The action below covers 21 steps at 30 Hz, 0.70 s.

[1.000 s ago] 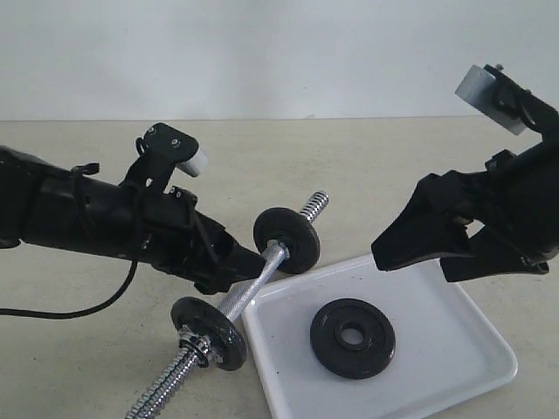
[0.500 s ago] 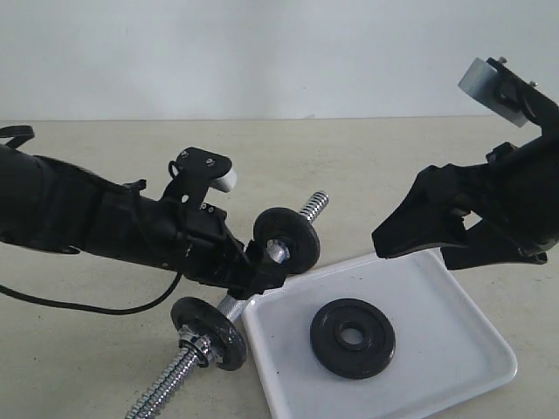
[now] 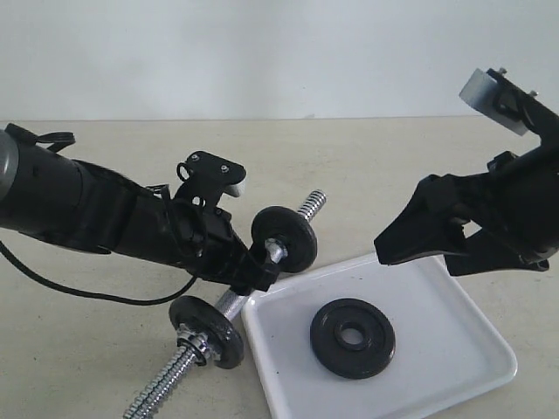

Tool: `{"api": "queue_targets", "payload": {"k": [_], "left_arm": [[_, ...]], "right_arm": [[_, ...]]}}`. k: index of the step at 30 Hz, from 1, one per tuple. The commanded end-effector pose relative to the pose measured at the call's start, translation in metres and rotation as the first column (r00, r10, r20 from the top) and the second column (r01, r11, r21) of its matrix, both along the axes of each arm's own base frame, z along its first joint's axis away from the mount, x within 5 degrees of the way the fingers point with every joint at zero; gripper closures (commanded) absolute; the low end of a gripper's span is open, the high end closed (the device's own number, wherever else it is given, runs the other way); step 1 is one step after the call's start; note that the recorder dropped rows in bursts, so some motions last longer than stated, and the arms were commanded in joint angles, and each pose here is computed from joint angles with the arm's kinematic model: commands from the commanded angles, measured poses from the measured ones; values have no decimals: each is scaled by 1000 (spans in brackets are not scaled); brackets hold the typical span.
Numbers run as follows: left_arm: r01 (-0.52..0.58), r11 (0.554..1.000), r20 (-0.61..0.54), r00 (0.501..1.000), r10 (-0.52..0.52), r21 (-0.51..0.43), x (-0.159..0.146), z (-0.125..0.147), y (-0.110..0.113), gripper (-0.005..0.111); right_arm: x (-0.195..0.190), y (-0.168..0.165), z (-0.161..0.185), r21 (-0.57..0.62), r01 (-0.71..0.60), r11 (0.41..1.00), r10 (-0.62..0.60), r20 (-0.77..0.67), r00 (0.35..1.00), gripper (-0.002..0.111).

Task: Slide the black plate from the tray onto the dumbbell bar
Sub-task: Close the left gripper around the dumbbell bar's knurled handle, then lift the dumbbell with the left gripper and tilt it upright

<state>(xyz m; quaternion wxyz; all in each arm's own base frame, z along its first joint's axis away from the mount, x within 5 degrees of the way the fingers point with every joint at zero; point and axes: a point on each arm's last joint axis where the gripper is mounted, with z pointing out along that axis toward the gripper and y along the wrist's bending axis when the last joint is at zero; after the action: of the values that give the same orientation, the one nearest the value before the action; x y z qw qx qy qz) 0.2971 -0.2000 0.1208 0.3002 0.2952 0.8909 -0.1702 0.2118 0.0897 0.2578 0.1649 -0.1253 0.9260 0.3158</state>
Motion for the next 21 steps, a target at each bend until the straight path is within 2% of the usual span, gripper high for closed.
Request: {"api": "queue_targets", "payload": {"k": [1, 5, 10, 17, 21], "left_arm": [[-26, 1000, 20, 999, 26, 4, 5, 4, -1, 36], [-16, 1000, 17, 1000, 16, -8, 5, 5, -3, 36], [-13, 1000, 6, 1000, 12, 25, 5, -5, -1, 36], [-64, 990, -7, 998, 65, 122, 9, -25, 6, 36], [-82, 986, 3, 997, 83, 145, 10, -25, 9, 36]], "right_arm": [[-1, 0, -1, -7, -7, 1000, 7, 12, 1000, 26], [-1, 0, -1, -7, -7, 1000, 7, 12, 1000, 26], [-1, 0, -1, -7, -9, 1000, 9, 10, 1000, 28], [-1, 0, 0, 1, -7, 1000, 7, 8, 1000, 38], [-1, 1, 0, 7, -4, 1000, 4, 7, 1000, 51]]}}
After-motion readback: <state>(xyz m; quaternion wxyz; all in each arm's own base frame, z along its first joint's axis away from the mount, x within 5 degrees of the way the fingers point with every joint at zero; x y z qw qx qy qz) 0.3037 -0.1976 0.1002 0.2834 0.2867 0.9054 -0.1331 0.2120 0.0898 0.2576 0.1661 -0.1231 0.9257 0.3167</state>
